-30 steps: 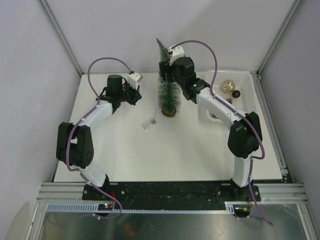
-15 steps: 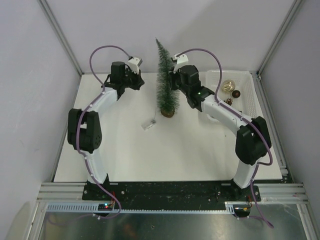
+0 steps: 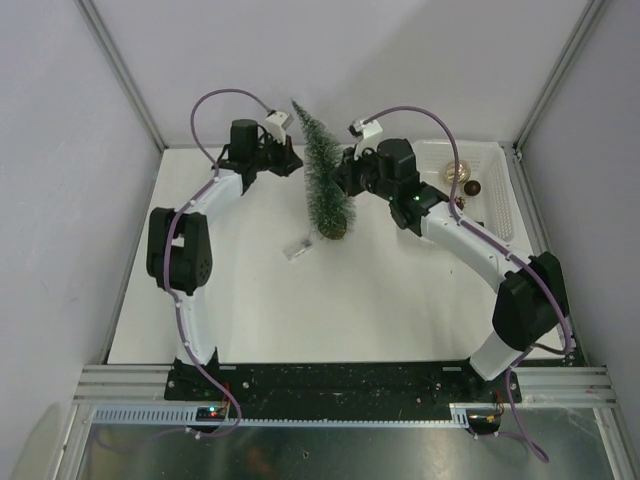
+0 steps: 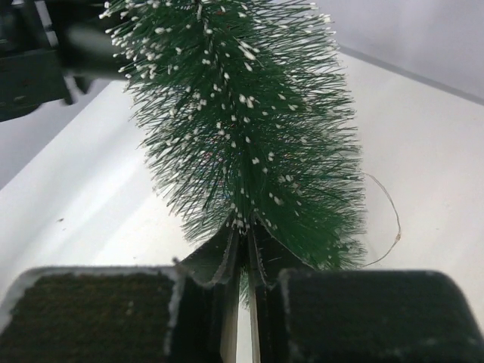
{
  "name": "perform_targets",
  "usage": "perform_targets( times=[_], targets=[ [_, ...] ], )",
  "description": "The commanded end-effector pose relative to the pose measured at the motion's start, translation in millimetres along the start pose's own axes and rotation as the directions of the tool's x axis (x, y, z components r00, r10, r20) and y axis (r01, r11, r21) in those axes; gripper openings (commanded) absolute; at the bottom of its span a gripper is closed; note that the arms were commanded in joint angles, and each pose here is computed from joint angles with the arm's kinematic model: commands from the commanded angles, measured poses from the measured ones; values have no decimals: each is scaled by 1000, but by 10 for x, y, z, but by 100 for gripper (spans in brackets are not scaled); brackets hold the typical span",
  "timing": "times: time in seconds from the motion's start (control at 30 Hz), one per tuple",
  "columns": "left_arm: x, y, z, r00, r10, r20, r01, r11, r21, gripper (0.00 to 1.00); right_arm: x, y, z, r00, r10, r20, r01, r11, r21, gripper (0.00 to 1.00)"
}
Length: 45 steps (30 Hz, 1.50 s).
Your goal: Decorate the small christmas tree
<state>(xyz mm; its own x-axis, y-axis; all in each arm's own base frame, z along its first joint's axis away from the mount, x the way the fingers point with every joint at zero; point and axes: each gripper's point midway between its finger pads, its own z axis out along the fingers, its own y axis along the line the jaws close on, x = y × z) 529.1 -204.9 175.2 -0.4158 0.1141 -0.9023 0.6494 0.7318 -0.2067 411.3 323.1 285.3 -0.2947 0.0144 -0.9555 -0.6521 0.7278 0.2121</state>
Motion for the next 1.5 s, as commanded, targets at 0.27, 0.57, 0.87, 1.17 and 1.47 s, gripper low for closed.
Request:
perform_targets(
  times=[0.27, 0.57, 0.87, 1.17, 1.47],
  targets=[
    [-701, -976, 271, 982, 34, 187, -90, 948, 304, 10, -249, 414, -252, 991, 127, 34, -114, 961, -251, 8],
    [-637, -1516, 68, 990, -71, 124, -6, 848, 529, 14, 44, 481, -223, 992, 121, -34, -126, 956, -266, 10],
    [-590, -1688, -170, 991, -80, 108, 0, 806, 592, 14, -144, 408, -513, 987, 159, -1, -155, 960, -232, 64],
    [-679, -1686, -229, 989, -85, 124, -4, 811, 586, 16, -349, 186, -1163, 976, 203, 82, -183, 961, -208, 79],
    [-762, -1662, -231, 985, -97, 139, 2, 825, 565, 18, -255, -599, -1091, 922, 366, 127, -358, 930, -82, 79]
  ],
)
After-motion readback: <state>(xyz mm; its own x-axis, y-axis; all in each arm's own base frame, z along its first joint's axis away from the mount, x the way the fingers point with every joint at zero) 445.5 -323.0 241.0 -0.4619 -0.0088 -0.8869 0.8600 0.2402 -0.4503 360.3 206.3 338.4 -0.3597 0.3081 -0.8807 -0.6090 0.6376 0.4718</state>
